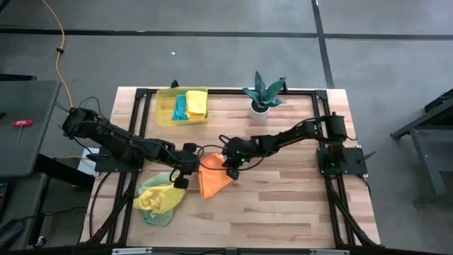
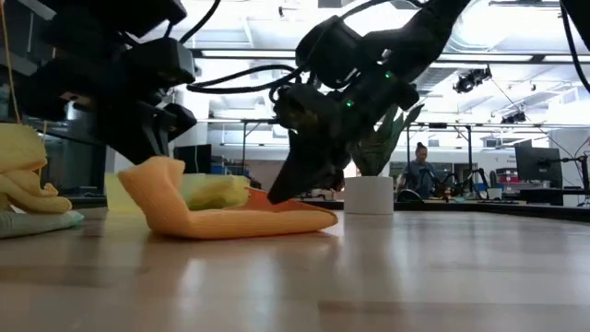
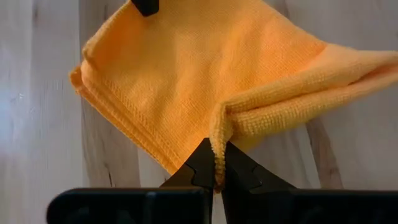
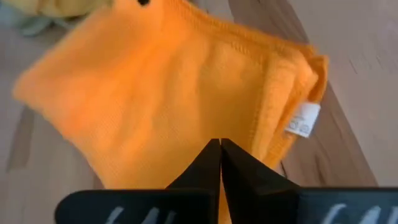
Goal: Fold microfiber towels
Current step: Fold the orange microfiber cloth
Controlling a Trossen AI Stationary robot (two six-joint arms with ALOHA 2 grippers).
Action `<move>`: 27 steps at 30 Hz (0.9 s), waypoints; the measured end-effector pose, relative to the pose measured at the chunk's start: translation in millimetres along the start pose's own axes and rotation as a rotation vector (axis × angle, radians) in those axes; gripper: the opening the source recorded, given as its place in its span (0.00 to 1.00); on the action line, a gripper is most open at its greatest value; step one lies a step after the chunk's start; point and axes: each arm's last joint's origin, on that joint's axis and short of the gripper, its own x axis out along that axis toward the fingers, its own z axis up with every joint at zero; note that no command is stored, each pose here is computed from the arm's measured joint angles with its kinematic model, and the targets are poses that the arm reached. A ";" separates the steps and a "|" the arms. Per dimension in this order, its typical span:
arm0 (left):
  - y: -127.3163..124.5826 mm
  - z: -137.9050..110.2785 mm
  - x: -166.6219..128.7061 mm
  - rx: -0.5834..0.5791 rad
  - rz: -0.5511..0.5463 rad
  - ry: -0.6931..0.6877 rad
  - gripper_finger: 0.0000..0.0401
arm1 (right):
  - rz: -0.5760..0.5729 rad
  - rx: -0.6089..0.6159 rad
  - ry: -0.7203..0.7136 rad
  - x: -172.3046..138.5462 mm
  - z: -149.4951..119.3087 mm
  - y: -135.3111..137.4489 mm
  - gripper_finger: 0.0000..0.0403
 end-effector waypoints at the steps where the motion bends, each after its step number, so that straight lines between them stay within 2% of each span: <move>1: 1.5 0.3 0.1 0.005 0.003 -0.002 0.00 | -0.005 -0.005 0.012 -1.5 -0.5 0.0 0.01; 8: 31.8 1.5 0.7 0.030 0.071 -0.019 0.00 | -0.059 -0.012 0.106 1.9 -15.5 7.5 0.00; 16: 76.4 7.5 -6.2 -0.085 0.089 -0.091 0.00 | -0.147 0.055 0.063 5.4 -21.8 21.7 0.00; 23: 82.9 28.8 -15.6 -0.124 0.059 -0.207 0.00 | -0.210 0.084 0.011 5.1 -18.7 18.9 0.00; 27: 78.2 37.7 -17.0 -0.205 0.015 -0.291 0.00 | -0.230 0.079 -0.035 5.0 -14.7 17.6 0.00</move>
